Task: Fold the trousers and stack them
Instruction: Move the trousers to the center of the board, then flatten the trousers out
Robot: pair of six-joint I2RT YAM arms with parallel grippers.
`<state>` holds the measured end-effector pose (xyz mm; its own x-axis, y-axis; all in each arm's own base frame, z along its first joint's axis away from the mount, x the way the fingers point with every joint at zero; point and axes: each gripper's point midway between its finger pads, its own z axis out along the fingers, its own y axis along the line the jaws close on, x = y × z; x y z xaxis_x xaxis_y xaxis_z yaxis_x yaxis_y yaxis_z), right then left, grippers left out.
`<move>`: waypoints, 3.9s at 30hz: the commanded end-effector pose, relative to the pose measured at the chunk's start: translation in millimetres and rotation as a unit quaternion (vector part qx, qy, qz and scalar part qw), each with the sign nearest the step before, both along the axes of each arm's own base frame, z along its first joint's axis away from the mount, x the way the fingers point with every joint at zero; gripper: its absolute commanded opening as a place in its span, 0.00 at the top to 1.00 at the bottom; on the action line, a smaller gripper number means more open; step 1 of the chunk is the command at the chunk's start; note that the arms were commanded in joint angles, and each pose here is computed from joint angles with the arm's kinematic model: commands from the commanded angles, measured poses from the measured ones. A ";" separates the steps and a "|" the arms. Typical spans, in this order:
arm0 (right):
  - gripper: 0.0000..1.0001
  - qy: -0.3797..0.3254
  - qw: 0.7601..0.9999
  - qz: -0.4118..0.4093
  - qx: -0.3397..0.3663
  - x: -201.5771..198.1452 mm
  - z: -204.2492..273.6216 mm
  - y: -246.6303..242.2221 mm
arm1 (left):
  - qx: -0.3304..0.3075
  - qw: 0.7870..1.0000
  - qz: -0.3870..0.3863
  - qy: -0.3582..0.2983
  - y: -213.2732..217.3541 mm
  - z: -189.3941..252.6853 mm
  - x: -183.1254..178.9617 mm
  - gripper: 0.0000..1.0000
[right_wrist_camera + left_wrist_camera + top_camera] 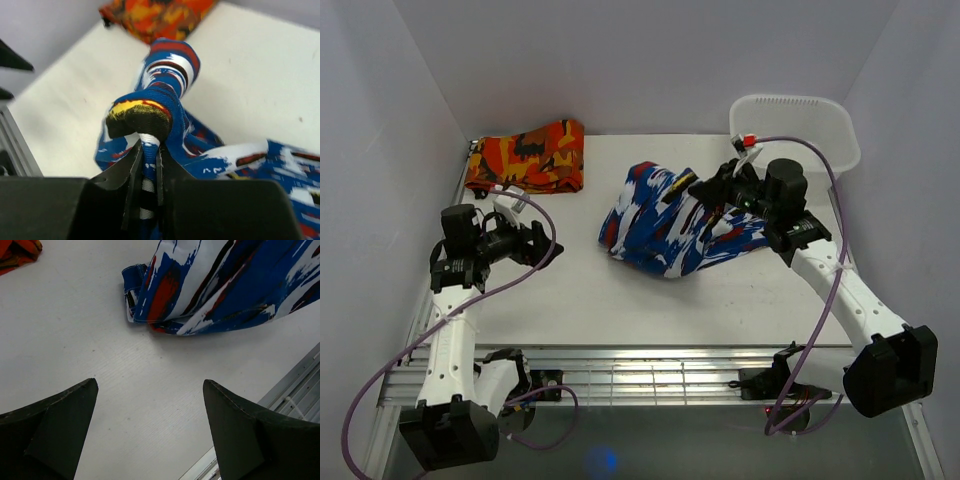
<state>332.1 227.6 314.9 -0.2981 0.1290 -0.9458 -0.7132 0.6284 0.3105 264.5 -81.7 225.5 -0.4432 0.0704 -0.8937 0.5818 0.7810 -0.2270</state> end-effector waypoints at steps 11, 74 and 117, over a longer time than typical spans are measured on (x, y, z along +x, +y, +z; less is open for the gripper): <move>0.92 -0.145 0.874 0.153 -0.437 -97.0 -161.2 -100.7 | 0.075 0.994 -0.051 0.067 -38.3 -47.5 78.0 0.11; 0.02 0.079 0.960 0.051 -0.265 57.6 -132.8 -54.9 | 0.149 0.912 0.325 0.203 125.9 -104.0 62.4 1.00; 0.28 0.166 0.818 0.094 -0.542 -74.2 -229.8 -280.3 | -0.154 0.901 0.234 0.331 149.3 -107.2 47.0 0.75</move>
<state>243.3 -78.2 51.8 -0.6203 -0.7593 -0.1970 -0.7417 0.6494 -0.1679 294.8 89.2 67.6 -0.7652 -0.6036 -0.2239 -0.4313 0.7388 -0.5178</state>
